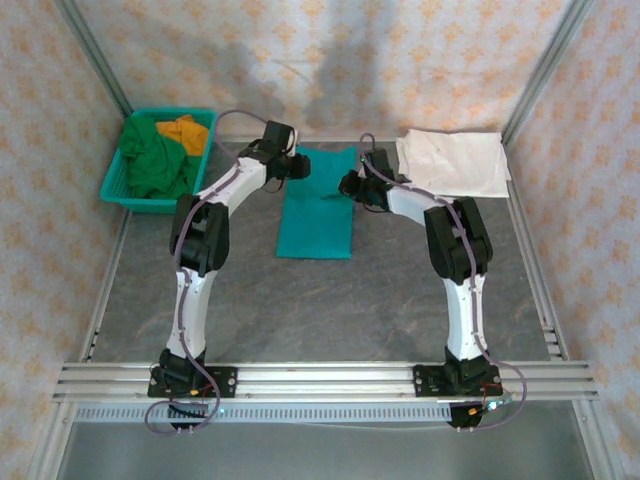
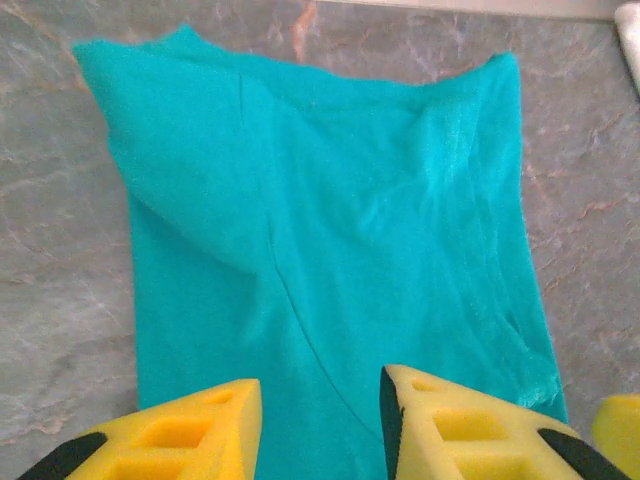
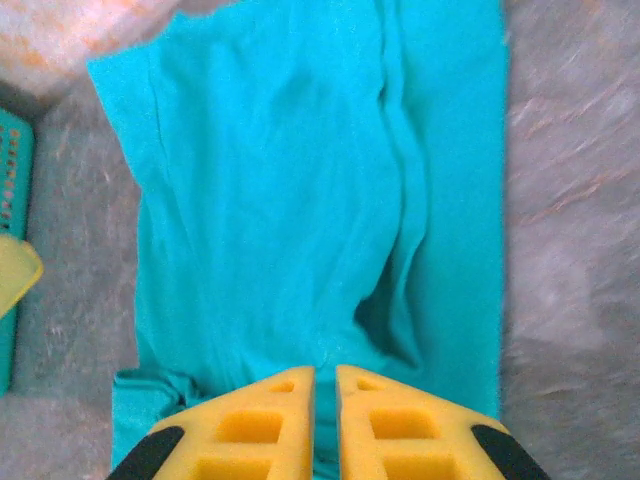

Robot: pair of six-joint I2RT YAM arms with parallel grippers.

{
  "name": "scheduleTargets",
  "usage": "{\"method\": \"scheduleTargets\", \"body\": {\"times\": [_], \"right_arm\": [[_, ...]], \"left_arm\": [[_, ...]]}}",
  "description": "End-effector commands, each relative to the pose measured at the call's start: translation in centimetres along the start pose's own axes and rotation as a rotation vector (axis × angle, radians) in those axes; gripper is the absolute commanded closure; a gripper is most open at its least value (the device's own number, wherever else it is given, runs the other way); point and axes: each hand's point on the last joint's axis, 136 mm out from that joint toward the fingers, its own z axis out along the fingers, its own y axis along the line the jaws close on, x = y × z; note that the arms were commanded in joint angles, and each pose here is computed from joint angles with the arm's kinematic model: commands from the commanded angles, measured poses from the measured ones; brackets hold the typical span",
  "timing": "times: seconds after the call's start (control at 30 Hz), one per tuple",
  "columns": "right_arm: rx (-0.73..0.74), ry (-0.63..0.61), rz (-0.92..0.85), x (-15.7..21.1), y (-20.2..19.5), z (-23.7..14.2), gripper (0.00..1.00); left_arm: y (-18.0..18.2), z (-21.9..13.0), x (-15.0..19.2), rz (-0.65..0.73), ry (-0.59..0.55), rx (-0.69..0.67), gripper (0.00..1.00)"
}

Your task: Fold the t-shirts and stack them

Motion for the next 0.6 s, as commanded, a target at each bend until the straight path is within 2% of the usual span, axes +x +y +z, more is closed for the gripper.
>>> {"method": "scheduleTargets", "body": {"times": [0.0, 0.07, 0.13, 0.2, 0.33, 0.43, 0.57], "right_arm": [[-0.021, 0.038, -0.002, 0.8, 1.4, -2.5, 0.85], [-0.036, 0.066, 0.015, 3.0, 1.7, -4.6, 0.82], [-0.061, 0.106, 0.031, 6.2, 1.9, -7.1, 0.75], [-0.073, 0.155, 0.041, 9.5, 1.5, -8.6, 0.67], [-0.110, 0.252, 0.125, 14.5, 0.3, -10.4, 0.59], [-0.115, 0.289, 0.161, 16.3, -0.5, -10.5, 0.56], [-0.132, 0.310, 0.201, 17.1, -0.7, -9.7, 0.55]], "left_arm": [[0.0, -3.8, 1.7, -0.043, 0.012, -0.010, 0.61], [-0.1, -6.3, 4.1, -0.086, -0.015, 0.013, 0.58], [0.1, -9.0, 7.5, -0.116, -0.020, 0.031, 0.55], [0.7, -10.5, 11.2, -0.143, -0.012, 0.049, 0.52], [1.5, -12.2, 17.6, -0.192, 0.067, 0.089, 0.50], [1.5, -12.2, 20.4, -0.177, 0.152, 0.093, 0.48], [1.4, -11.2, 21.7, -0.160, 0.218, 0.094, 0.49]]}}
